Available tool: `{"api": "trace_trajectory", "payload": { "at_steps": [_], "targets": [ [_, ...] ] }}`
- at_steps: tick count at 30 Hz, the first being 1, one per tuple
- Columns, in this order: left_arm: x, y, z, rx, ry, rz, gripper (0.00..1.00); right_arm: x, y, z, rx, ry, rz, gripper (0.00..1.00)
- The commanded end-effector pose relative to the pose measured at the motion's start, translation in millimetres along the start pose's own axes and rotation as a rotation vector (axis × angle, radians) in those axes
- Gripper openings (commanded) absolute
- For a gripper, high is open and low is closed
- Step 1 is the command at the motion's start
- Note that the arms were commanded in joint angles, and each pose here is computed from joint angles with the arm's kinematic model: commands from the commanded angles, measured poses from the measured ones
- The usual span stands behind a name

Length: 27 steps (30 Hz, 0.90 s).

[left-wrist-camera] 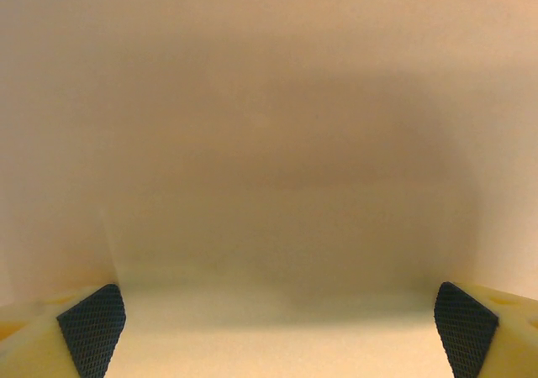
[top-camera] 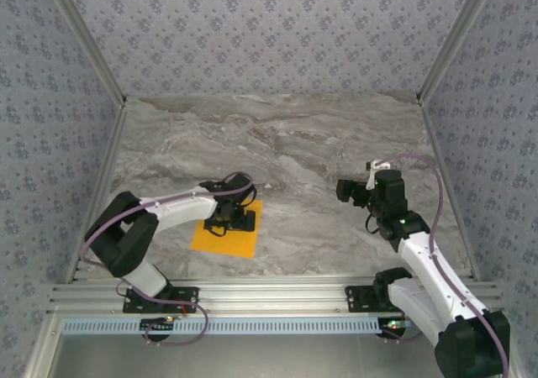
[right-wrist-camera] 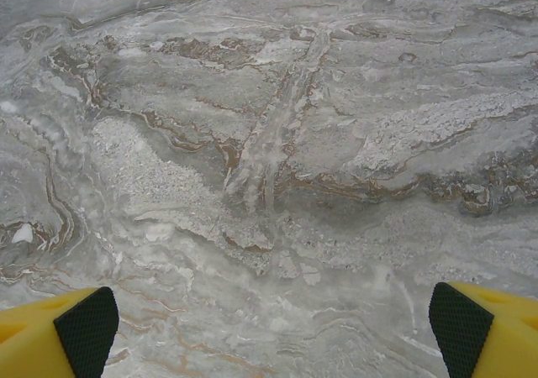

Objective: Fold a paper plane with a square sheet of paper (fold left side to right side)
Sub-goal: Move the square sheet of paper to the center of the table.

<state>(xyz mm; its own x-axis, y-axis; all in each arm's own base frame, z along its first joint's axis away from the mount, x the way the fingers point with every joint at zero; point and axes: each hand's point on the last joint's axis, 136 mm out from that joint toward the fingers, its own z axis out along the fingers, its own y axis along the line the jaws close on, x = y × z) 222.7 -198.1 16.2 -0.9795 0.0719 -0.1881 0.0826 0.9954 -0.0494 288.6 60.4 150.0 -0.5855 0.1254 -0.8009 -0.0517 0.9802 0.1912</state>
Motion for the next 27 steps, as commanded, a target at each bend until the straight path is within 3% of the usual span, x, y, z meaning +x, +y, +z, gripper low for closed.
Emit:
{"api": "trace_trajectory", "payload": {
  "at_steps": [1, 11, 16, 21, 27],
  "targets": [
    [-8.1, -20.1, 11.3, 0.028, 0.009, 0.031, 0.98, -12.7, 2.9, -6.9, 0.002, -0.023, 0.004, 1.0],
    [-48.6, -91.0, 17.9, 0.116, -0.003, 0.11, 0.98, -6.8, 11.3, -3.9, -0.04, 0.005, 0.006, 1.0],
    [-65.9, -112.8, 1.7, 0.186, -0.043, 0.133, 0.98, 3.0, 24.9, 5.4, -0.089, 0.076, 0.01, 1.0],
    [-76.9, -114.4, -37.8, 0.264, -0.135, 0.13, 0.98, 15.9, 50.4, 24.1, -0.128, 0.183, 0.001, 1.0],
    [-67.9, -76.0, -51.4, 0.33, -0.152, 0.021, 0.94, 37.6, 101.0, 59.8, -0.174, 0.338, -0.031, 1.0]
  ]
}}
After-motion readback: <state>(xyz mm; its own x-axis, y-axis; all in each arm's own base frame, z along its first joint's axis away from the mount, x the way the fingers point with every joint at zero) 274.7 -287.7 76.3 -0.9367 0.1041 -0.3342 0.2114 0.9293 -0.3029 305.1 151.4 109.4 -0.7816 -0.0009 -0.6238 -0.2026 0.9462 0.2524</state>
